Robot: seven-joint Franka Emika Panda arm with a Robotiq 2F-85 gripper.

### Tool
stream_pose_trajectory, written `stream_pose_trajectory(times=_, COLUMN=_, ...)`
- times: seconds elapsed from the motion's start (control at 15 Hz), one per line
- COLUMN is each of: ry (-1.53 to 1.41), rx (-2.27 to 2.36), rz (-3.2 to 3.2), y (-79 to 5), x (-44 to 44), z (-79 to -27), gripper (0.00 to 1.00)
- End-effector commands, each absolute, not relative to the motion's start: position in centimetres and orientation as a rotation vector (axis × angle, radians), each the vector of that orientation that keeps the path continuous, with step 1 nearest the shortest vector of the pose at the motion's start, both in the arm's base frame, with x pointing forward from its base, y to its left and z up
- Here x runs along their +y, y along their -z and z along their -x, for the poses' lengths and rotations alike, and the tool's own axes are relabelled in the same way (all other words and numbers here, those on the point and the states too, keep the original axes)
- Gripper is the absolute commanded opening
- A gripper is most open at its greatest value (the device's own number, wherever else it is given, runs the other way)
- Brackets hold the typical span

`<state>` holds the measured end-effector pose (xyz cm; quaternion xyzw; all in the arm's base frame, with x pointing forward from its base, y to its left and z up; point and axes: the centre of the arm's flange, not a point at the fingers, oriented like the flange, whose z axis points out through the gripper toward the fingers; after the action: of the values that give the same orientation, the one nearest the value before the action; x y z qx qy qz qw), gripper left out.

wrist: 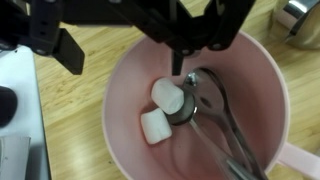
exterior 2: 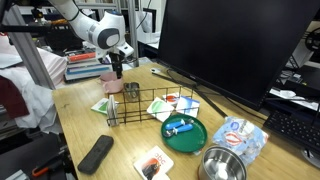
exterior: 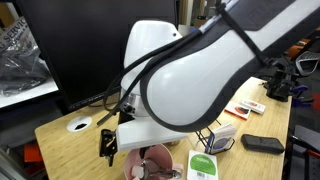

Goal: Move the pink cup to the right side of the desk

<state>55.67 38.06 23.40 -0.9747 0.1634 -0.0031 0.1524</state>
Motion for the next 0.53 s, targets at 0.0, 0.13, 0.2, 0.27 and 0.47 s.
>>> stream_pose_trajectory(times=0.0, ry=0.013, rx=0.441, rz=2.784, y=-23.04, x=38.35, z=-56.05, gripper=0.6)
stream_pose_trajectory(times=0.13, ry=0.018, rx=0.435, rz=2.787, y=-23.03, x=38.42, z=-55.95, gripper=0.44)
stream_pose_trajectory(times=0.2, ry=0.019, rx=0.433, rz=2.787, y=-23.15, x=38.41, z=-55.92, gripper=0.38)
stream_pose_trajectory(times=0.27, ry=0.02, rx=0.429, rz=2.789, y=-23.24, x=38.41, z=-55.9, gripper=0.3)
stream_pose_trajectory(times=0.47, ry=0.011, rx=0.412, rz=2.792, y=-23.57, x=38.34, z=-55.77, gripper=0.09)
